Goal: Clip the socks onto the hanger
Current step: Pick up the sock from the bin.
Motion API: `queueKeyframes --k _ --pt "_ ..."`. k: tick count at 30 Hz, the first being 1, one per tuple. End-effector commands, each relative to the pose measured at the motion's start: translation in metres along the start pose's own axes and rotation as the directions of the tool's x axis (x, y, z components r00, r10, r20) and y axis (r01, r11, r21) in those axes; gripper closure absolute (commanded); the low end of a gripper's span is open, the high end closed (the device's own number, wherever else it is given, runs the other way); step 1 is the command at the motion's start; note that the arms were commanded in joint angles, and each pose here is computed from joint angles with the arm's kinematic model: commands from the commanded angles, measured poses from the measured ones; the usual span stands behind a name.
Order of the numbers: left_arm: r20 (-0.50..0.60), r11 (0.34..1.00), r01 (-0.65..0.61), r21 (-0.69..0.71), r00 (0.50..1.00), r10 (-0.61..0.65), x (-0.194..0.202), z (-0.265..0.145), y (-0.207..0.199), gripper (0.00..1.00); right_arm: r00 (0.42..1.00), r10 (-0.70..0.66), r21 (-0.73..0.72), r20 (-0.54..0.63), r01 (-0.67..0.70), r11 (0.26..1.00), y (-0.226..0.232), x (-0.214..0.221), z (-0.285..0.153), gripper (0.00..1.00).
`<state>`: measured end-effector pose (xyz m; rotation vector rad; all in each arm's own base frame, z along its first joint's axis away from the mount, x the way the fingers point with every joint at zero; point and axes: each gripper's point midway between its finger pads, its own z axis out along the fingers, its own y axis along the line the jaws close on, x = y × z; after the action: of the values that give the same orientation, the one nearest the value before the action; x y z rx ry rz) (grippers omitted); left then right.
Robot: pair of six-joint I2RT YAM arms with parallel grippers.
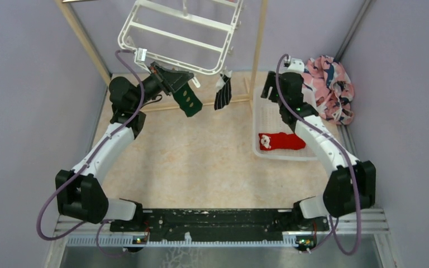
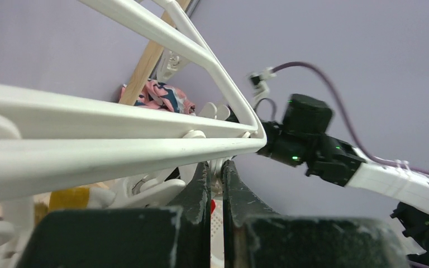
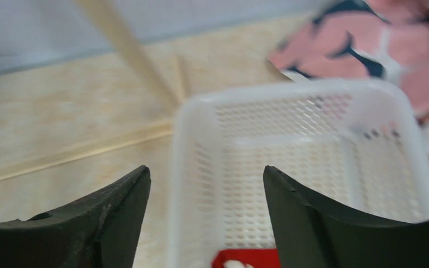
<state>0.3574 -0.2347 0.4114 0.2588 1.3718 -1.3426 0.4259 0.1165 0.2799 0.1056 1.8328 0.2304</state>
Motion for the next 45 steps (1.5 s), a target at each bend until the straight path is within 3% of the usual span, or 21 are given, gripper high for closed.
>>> queueKeyframes --k 1,4,17,24,27,28,31,32,33,40,45 --pt "0.015 0.999 -0.016 0.027 1.000 0.016 -0.008 -0.001 -0.016 1.00 0.994 0.018 0.414 -0.110 0.029 0.910 -0.091 0.037 0.009 0.23" --pt "0.025 0.999 -0.025 0.042 0.999 0.024 -0.007 -0.001 -0.017 1.00 0.979 0.047 0.489 -0.196 0.056 0.871 -0.119 0.072 0.014 0.15" --pt "0.019 0.999 -0.012 0.040 1.000 0.011 -0.001 -0.003 -0.013 1.00 0.873 0.263 0.480 -0.410 -0.039 0.876 -0.121 0.212 0.015 0.20" --pt "0.014 0.998 0.002 0.058 1.000 -0.003 0.003 -0.003 -0.014 1.00 0.843 0.311 0.479 -0.439 -0.073 0.875 -0.120 0.240 0.003 0.23" --pt "0.012 0.998 0.004 0.057 1.000 -0.005 0.004 -0.004 -0.013 1.00 0.829 0.321 0.497 -0.458 -0.060 0.866 -0.122 0.249 0.003 0.44" --pt "0.013 0.998 0.003 0.056 1.000 -0.004 0.004 -0.004 -0.012 1.00 0.825 0.323 0.500 -0.465 -0.056 0.864 -0.123 0.252 0.004 0.58" --pt "0.017 0.998 -0.006 0.055 1.000 0.005 0.004 -0.005 -0.014 1.00 0.814 0.330 0.503 -0.478 -0.054 0.863 -0.123 0.259 0.006 0.87" --pt "0.018 0.998 -0.011 0.055 1.000 0.010 0.003 -0.005 -0.014 1.00 0.814 0.331 0.503 -0.478 -0.056 0.863 -0.122 0.258 0.007 0.97" --pt "0.019 0.999 -0.013 0.053 1.000 0.012 0.003 -0.006 -0.015 1.00 0.814 0.333 0.499 -0.476 -0.062 0.865 -0.121 0.256 0.008 1.00" --pt "0.012 0.999 -0.009 0.052 1.000 0.008 0.005 -0.005 -0.014 1.00 0.904 0.317 0.378 -0.287 -0.197 0.905 -0.094 0.167 0.006 1.00" --pt "0.007 0.998 -0.006 0.056 1.000 0.005 0.008 -0.004 -0.014 1.00 0.950 0.292 0.122 -0.109 -0.279 0.953 -0.054 0.085 -0.011 1.00"
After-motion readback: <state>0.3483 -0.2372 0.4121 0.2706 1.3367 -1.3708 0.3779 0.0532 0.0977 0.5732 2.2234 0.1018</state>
